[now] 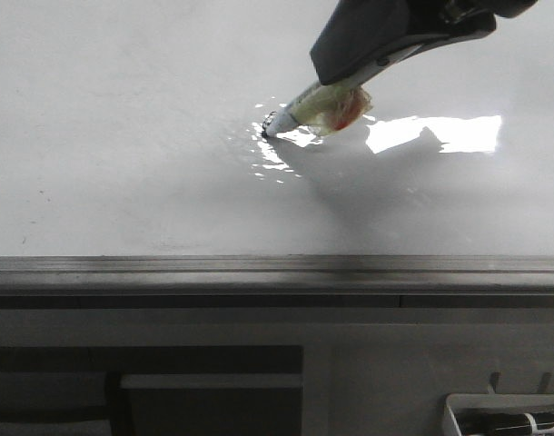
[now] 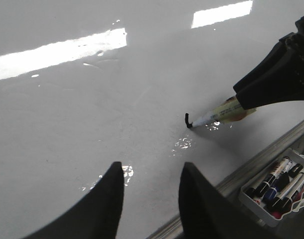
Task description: Write number 5 on whiteboard
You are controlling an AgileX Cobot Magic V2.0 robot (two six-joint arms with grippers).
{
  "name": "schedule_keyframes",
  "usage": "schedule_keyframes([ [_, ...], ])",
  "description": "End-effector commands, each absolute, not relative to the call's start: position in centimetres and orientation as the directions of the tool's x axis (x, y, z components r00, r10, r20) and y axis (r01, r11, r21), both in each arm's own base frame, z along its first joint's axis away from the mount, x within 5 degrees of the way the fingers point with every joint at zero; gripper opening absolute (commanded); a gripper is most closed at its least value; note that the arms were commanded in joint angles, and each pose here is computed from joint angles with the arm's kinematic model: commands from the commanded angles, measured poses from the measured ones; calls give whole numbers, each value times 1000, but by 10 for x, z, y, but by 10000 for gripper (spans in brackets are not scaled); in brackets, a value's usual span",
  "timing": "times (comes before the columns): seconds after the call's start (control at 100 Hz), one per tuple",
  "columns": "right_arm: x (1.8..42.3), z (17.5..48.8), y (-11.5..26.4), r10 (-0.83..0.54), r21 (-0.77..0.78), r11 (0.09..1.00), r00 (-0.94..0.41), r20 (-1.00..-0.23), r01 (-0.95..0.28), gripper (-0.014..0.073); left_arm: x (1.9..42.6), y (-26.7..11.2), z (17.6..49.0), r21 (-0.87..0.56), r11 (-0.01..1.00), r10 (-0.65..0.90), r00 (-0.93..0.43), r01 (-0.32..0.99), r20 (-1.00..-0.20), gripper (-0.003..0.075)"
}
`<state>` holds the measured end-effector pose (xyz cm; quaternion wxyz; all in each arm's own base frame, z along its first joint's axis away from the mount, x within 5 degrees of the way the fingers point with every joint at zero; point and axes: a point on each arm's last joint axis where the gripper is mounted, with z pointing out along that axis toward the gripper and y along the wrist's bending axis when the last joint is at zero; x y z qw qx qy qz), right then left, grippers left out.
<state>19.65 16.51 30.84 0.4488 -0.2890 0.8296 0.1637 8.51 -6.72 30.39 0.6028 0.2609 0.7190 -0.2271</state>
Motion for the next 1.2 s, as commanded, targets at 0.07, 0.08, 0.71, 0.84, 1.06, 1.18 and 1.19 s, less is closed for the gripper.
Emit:
schedule_keyframes([
  [0.07, 197, 309, 162, -364, 3, 786, -466, -806, -619, -41, 89, -65, 316, -40, 787, 39, -114, 616, -993, 240],
  [0.08, 197, 309, 162, -365, 3, 786, -468, -805, -619, -41, 89, -65, 316, -40, 787, 39, -114, 616, -993, 240],
  [0.71, 188, 315, 138, -357, -48, 866, -550, -755, -497, -40, 89, -66, 315, -42, 783, 42, -119, 621, -992, 240],
  [0.84, 183, 312, 135, -345, -29, 874, -577, -740, -485, -40, 89, -66, 315, -42, 783, 42, -119, 621, -992, 240],
  [1.06, 179, 296, 157, -352, 25, 829, -557, -753, -558, -40, 88, -66, 316, -67, 780, 19, -132, 622, -991, 240],
  [1.18, 182, 291, 170, -357, 40, 816, -556, -751, -577, -40, 88, -67, 315, -73, 773, 22, -141, 631, -990, 240],
  [1.19, 182, 292, 172, -359, 40, 813, -554, -751, -581, -40, 87, -67, 315, -73, 772, 23, -142, 632, -990, 240],
])
